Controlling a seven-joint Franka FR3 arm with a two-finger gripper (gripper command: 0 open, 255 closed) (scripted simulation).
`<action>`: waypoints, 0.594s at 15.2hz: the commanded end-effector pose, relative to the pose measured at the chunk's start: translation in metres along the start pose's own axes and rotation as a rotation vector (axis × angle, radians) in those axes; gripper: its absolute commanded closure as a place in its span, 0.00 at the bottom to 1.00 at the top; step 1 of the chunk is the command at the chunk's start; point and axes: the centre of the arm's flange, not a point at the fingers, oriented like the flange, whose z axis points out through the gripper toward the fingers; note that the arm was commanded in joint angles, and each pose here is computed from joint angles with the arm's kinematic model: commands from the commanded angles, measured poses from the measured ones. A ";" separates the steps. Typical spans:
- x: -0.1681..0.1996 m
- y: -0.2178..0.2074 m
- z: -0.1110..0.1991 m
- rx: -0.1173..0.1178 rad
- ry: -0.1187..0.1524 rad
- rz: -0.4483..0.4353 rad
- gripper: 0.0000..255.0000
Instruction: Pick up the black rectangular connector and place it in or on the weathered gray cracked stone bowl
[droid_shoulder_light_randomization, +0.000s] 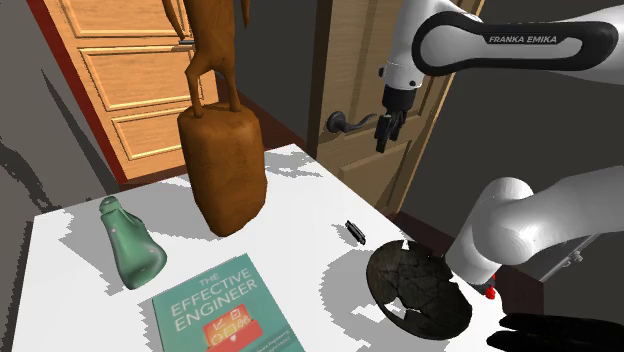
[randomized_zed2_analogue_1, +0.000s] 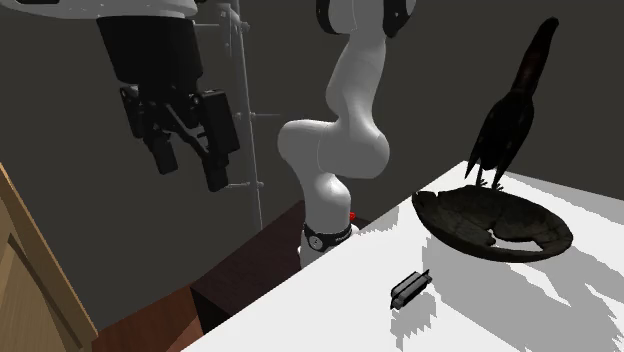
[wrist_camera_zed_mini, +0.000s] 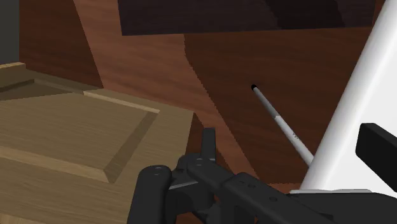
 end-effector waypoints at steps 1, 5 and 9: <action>0.000 0.000 0.000 0.000 0.000 0.000 0.00; 0.005 -0.052 0.011 -0.004 0.005 -0.170 0.00; 0.001 -0.104 0.022 -0.009 0.010 -0.341 0.00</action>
